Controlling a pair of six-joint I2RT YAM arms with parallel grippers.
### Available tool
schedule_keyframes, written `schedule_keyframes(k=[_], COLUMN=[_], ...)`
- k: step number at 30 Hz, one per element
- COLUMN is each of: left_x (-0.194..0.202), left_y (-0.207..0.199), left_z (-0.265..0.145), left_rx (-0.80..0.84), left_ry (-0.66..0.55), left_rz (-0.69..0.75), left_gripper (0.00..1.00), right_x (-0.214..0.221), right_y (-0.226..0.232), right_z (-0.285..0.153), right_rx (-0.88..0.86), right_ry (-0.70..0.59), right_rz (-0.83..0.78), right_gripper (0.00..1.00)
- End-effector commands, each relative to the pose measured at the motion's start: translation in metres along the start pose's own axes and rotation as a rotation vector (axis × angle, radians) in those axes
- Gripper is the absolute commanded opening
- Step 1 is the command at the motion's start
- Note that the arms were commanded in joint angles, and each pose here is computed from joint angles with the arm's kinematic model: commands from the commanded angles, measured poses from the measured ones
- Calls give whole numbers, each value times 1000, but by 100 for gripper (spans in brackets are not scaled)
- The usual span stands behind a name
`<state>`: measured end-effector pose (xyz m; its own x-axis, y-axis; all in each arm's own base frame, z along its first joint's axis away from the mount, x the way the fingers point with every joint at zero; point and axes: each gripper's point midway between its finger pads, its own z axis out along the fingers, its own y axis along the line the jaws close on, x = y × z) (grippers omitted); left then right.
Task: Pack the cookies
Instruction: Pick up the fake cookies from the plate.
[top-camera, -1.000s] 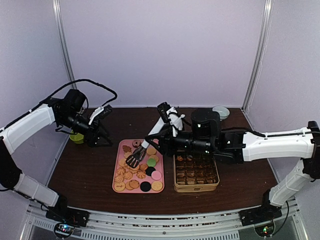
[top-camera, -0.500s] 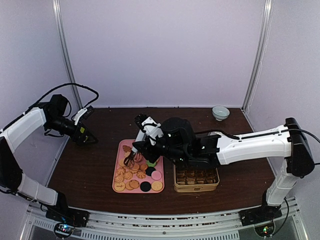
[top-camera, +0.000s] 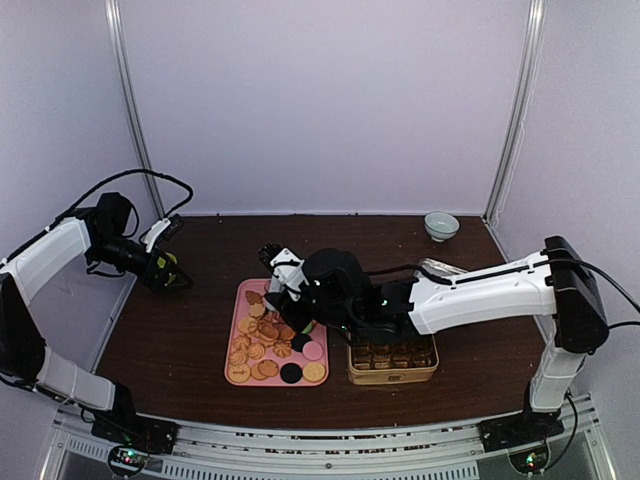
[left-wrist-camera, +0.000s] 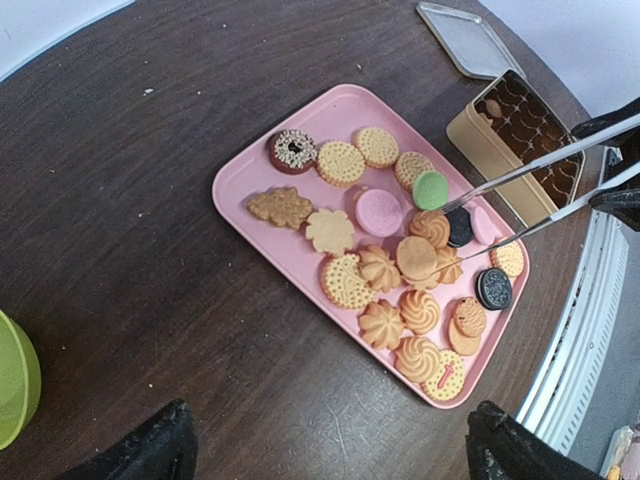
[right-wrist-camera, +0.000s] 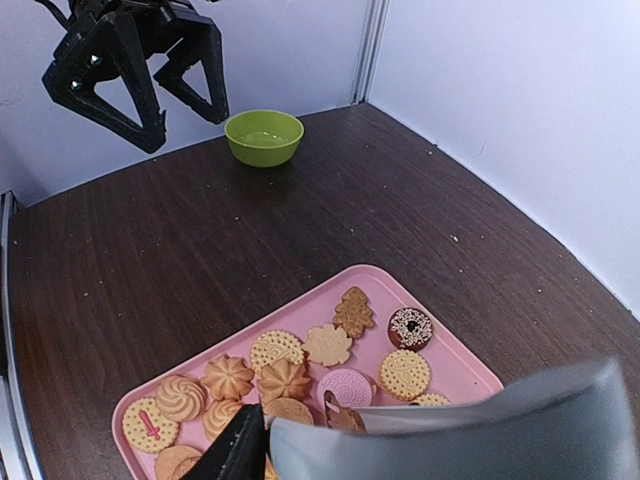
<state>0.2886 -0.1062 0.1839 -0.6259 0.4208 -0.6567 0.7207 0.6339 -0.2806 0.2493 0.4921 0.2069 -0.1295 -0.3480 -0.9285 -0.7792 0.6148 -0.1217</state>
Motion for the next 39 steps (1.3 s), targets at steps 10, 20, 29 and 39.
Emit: schedule_keyframes(k=[10, 20, 29, 39], left_x=[-7, -11, -11, -3], left_y=[14, 16, 11, 7], left_z=[0, -2, -3, 0], left_rx=[-28, -28, -7, 20], left_ry=[-18, -14, -17, 2], left_rz=[-18, -25, -29, -42], left_gripper=[97, 97, 95, 91], right_x=[-11, 3, 2, -41], right_y=[10, 12, 10, 0], right_z=[10, 14, 11, -7], right_rx=[-21, -30, -22, -9], right_ry=[-47, -28, -24, -74], right_rz=[16, 6, -2, 40], right_gripper=[44, 44, 38, 26])
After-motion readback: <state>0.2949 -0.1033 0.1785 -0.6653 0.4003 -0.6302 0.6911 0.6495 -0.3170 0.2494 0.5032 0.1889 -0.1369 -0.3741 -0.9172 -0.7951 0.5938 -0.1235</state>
